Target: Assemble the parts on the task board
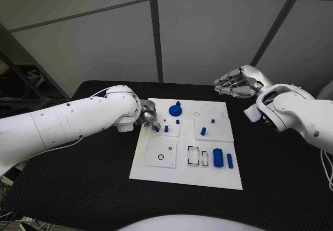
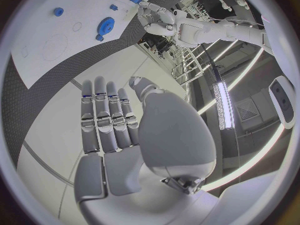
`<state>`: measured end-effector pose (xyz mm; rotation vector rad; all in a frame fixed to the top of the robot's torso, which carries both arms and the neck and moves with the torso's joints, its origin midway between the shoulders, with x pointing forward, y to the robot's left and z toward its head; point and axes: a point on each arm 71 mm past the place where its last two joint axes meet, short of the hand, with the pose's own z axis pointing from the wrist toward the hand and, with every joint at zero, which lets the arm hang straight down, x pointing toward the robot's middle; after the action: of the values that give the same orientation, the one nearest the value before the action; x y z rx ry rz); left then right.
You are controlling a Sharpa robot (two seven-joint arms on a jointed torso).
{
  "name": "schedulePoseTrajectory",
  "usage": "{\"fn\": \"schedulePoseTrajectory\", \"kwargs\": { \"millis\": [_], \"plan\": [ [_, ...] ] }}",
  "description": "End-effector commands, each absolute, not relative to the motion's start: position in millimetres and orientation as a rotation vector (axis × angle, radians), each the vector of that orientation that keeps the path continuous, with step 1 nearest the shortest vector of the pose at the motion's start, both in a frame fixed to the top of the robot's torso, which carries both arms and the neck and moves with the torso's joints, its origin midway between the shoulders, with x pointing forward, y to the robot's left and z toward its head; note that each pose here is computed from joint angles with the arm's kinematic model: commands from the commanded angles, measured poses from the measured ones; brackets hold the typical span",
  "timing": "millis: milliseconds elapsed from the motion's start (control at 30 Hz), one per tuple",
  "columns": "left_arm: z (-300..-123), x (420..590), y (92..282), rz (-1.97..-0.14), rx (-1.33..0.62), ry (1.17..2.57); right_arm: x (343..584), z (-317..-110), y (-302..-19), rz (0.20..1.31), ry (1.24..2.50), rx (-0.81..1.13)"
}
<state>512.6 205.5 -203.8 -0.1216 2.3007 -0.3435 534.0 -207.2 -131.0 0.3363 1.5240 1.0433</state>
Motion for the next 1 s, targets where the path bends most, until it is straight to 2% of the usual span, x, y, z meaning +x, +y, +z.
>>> {"fn": "schedulePoseTrajectory", "kwargs": {
  "millis": [33, 1000],
  "plan": [
    [-204.2, 513.1, 205.2, -0.322, -0.092, 2.325, 533.8, -129.7, -206.2, 1.049, 1.523, 0.328],
    [-207.8, 517.3, 198.3, -0.299, -0.052, 2.36, 533.7, -129.6, -206.3, 1.049, 1.524, 0.328]
  ]
}}
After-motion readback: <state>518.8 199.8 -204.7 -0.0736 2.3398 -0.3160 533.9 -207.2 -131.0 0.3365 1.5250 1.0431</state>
